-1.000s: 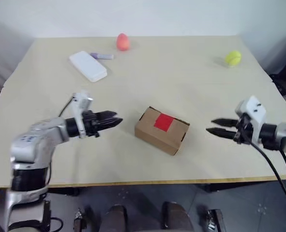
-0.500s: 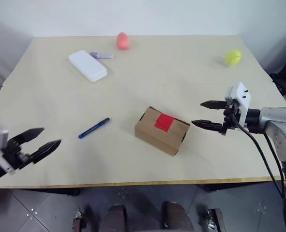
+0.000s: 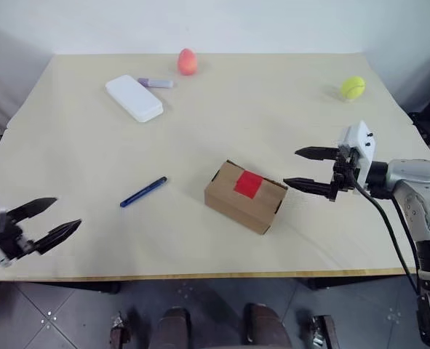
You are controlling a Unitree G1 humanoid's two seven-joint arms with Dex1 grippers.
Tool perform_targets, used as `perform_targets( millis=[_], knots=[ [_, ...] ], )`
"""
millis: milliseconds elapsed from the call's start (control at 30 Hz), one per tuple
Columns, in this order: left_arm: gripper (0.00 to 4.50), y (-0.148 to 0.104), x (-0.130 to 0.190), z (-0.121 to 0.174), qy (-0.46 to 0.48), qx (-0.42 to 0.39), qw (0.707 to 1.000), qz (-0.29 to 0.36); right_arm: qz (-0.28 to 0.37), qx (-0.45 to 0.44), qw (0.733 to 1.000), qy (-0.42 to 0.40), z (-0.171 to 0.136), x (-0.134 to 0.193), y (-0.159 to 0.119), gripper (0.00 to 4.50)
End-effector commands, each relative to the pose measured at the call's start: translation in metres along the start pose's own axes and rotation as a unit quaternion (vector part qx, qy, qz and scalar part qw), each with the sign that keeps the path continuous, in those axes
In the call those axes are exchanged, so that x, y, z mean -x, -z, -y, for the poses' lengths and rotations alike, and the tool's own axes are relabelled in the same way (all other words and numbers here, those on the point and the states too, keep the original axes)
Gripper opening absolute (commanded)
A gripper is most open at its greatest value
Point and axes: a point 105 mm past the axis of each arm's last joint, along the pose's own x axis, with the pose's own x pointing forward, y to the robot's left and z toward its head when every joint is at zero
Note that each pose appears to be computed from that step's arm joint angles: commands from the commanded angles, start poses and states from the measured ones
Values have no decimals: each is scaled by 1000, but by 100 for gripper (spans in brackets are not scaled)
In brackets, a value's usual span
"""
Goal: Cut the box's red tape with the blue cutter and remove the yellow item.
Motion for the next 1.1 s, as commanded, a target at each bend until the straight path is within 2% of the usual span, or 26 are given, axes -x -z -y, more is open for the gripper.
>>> perform_targets(
  millis=[33, 200, 433, 533, 933, 1100],
  knots=[
    [449, 7, -28, 1, 33, -15, 999, -13, 26, 20, 999, 14, 0, 4, -14, 447],
    [449, 13, -73, 3, 91, -25, 995, -17, 23, 14, 999, 28, -7, 9, -10, 447],
    [449, 37, -103, 1, 123, -54, 987, -87, 15, 8, 998, 55, -14, 20, -7, 447],
    [390, 49, -102, 1, 139, -60, 981, -118, 9, 7, 998, 69, -16, 26, -6, 450],
    [45, 49, -104, 7, 161, -57, 979, -114, 2, 14, 998, 68, -15, 26, -8, 450],
    [43, 47, -101, 7, 163, -66, 978, -111, 4, 30, 998, 53, -15, 19, -16, 450]
  ],
)
